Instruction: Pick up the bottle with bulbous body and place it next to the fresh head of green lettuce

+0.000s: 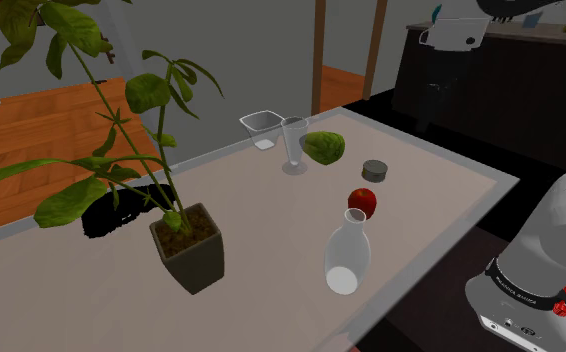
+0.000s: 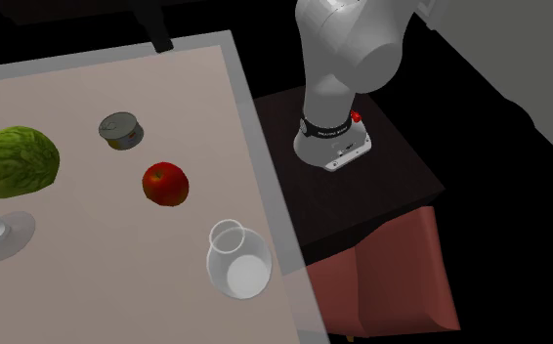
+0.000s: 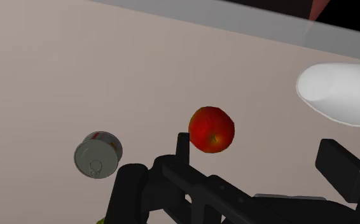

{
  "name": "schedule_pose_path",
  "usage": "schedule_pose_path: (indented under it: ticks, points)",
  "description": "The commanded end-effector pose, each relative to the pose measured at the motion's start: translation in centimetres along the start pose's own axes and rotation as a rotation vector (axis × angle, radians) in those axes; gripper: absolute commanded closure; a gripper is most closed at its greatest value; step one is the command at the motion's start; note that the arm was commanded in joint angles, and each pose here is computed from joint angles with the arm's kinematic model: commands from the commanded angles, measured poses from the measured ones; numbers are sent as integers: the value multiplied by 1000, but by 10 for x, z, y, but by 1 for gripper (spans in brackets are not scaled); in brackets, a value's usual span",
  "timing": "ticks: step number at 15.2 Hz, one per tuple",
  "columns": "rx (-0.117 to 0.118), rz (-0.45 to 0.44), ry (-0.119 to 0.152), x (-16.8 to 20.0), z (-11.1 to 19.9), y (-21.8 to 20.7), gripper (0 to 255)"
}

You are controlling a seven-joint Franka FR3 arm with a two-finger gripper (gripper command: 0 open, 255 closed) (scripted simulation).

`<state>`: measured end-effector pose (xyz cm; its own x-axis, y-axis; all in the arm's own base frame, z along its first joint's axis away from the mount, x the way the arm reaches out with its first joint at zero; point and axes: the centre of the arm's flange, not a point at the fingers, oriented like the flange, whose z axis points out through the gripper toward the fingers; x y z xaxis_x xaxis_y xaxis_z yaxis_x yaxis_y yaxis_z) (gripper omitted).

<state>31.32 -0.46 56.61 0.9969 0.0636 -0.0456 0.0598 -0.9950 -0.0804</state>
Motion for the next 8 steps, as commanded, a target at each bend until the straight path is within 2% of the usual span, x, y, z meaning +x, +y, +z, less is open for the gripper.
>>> schedule_pose_path:
  ticks: [1,8]
  points:
    - [0,0,0,0,0,0,0]
    - [-24,-29,24,2,39,-87,0]
